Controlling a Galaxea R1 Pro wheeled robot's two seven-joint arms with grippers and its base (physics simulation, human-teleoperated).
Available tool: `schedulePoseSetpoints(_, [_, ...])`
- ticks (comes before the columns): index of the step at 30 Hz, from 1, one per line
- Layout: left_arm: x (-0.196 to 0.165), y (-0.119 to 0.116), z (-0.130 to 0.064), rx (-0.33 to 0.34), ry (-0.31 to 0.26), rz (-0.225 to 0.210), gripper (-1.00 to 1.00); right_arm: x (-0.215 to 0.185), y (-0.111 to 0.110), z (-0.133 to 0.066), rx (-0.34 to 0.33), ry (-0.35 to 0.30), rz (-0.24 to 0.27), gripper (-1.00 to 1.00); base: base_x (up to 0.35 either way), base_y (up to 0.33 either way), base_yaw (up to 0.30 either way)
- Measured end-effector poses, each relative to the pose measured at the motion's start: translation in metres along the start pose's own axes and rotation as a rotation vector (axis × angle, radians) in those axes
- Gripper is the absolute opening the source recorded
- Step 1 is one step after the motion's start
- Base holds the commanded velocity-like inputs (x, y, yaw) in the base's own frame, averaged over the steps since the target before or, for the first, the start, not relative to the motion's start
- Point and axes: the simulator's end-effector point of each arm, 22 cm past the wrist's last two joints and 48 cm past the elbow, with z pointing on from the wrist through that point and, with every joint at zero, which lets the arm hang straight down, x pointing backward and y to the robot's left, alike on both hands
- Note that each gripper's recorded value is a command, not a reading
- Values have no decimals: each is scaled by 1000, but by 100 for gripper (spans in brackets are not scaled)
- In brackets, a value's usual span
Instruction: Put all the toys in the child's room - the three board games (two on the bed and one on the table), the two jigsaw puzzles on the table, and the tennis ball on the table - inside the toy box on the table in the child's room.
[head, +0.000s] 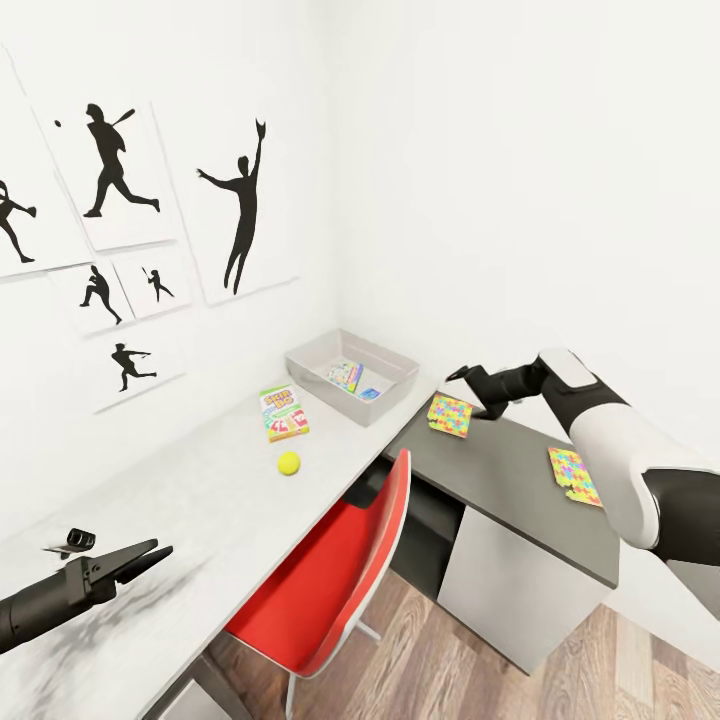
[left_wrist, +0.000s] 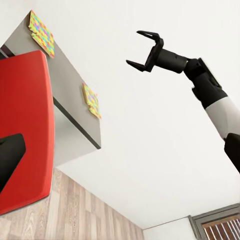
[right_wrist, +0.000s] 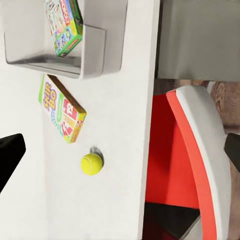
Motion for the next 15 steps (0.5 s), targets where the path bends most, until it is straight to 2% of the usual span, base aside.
schedulePoseSetpoints(7, [0,0,0,0,0,0,100,-12,23,-13,-45,-46,-52,100,0,0,0])
schedulePoseSetpoints(15, [0,0,0,0,0,2,100,1,3,-11,-71,-80,-99,100,-43,23,0])
